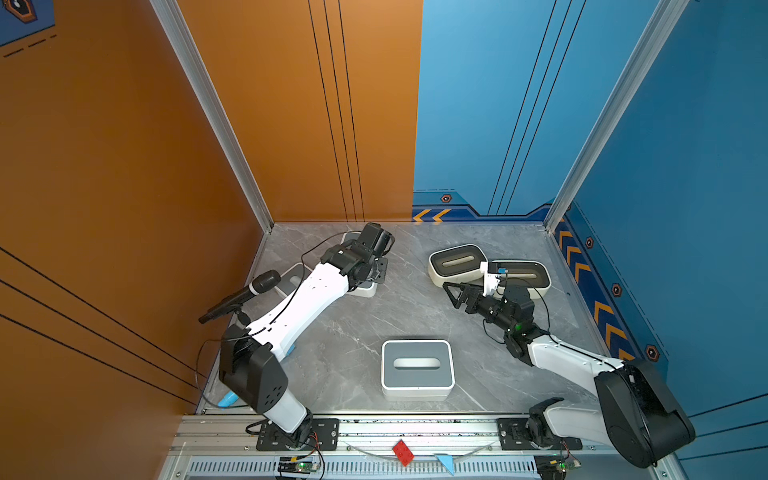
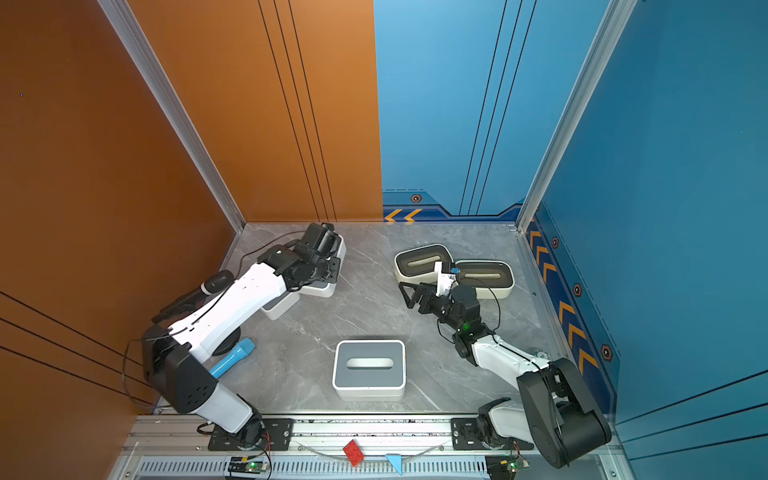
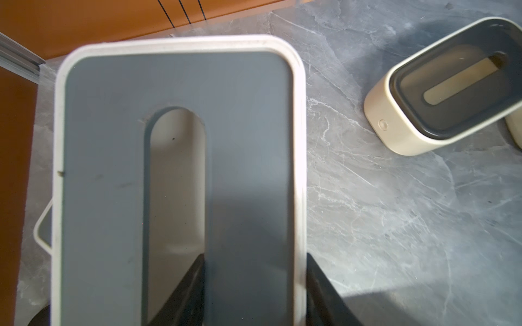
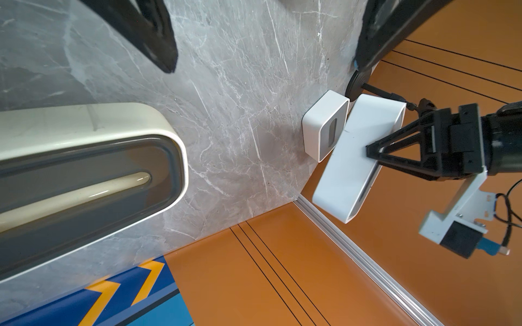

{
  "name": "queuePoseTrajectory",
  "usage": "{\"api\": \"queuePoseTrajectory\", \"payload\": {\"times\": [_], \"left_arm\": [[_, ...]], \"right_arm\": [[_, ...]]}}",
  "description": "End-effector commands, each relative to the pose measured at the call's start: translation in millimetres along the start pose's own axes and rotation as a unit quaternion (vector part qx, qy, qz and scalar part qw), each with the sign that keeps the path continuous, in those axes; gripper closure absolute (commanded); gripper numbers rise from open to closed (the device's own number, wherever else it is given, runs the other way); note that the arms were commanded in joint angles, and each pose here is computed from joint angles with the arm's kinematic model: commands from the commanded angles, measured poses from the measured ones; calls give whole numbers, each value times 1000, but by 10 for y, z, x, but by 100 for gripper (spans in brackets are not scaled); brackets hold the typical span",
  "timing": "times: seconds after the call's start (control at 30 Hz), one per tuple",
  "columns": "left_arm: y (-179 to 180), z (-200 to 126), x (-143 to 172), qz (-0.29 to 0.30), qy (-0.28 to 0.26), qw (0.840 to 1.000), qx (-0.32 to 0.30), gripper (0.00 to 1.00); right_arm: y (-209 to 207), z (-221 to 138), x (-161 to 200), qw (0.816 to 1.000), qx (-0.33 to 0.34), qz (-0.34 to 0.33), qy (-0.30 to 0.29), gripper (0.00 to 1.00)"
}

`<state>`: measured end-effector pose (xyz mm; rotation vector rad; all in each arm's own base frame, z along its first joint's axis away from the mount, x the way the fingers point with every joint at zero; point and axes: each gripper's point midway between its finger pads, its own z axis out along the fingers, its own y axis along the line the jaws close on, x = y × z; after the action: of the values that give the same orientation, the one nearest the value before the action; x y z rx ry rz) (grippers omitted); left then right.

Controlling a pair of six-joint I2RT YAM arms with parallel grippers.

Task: Stack the tissue boxes
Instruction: Pick up the tissue box from the center of the board.

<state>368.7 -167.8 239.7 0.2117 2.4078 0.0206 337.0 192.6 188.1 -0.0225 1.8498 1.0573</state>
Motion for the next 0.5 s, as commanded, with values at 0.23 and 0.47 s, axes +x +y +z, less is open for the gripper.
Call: {"api": "queuePoseTrajectory", "payload": {"times": [0.23, 0.47], "left_arm": [[132, -508, 282, 78, -26, 996, 28, 56], [4, -693, 460, 120, -36, 990, 67, 57]], "right_arm": [[134, -114, -46, 1000, -26, -1, -7, 0], [273, -116, -68, 996, -77, 49, 13, 0]]}}
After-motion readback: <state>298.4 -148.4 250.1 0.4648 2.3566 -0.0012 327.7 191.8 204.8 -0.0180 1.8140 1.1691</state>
